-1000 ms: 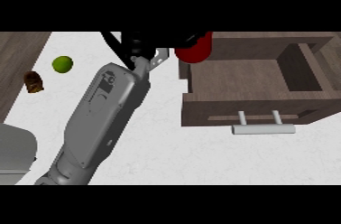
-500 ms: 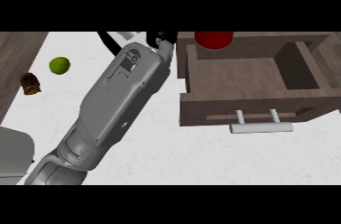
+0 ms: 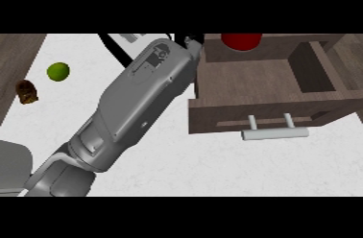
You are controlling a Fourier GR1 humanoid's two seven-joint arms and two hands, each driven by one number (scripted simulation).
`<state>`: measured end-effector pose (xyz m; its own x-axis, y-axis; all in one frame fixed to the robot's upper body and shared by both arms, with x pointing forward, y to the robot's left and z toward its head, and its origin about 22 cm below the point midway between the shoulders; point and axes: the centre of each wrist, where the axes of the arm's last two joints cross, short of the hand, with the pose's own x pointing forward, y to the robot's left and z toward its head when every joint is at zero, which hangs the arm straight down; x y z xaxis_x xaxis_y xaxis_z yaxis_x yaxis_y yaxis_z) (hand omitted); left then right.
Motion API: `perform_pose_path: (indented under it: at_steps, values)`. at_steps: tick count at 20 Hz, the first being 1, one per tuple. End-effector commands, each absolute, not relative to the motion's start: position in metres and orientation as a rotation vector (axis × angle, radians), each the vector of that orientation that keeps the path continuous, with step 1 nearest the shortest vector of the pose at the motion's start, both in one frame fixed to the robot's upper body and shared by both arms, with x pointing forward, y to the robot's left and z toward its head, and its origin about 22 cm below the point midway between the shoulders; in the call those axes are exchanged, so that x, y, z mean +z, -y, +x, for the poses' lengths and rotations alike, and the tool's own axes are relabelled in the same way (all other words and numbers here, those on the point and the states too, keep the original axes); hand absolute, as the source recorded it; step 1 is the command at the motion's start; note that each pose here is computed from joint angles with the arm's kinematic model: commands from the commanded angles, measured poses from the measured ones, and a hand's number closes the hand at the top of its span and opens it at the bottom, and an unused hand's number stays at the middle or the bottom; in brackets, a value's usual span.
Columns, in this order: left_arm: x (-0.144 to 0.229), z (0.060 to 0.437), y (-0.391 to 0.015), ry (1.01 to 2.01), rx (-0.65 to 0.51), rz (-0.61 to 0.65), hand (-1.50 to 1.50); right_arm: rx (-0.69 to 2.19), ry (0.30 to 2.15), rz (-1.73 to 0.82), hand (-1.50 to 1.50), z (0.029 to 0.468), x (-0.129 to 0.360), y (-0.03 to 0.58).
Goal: Pick up the can, place it into the drawer and close the drawer
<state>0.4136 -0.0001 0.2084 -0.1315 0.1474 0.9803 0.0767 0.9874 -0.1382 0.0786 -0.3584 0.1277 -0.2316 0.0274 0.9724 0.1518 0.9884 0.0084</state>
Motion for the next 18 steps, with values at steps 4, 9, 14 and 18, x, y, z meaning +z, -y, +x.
perform_pose_path:
  at_steps: [4,9,14,18]
  values:
    - [0.207,0.42,0.01,1.69,0.044,-0.115,1.5,-0.115,1.801,-0.136,-1.5,0.086,0.122,0.37]
    - [0.21,0.422,0.016,1.676,0.043,-0.096,1.5,-0.107,1.805,-0.099,-1.5,0.082,0.128,0.363]
    - [0.184,0.424,0.011,1.64,0.006,-0.025,1.5,-0.107,1.82,-0.118,-1.5,0.094,0.131,0.356]
    - [0.182,0.423,0.013,1.663,0.027,0.003,-1.5,-0.106,1.826,-0.112,-1.5,0.089,0.125,0.36]
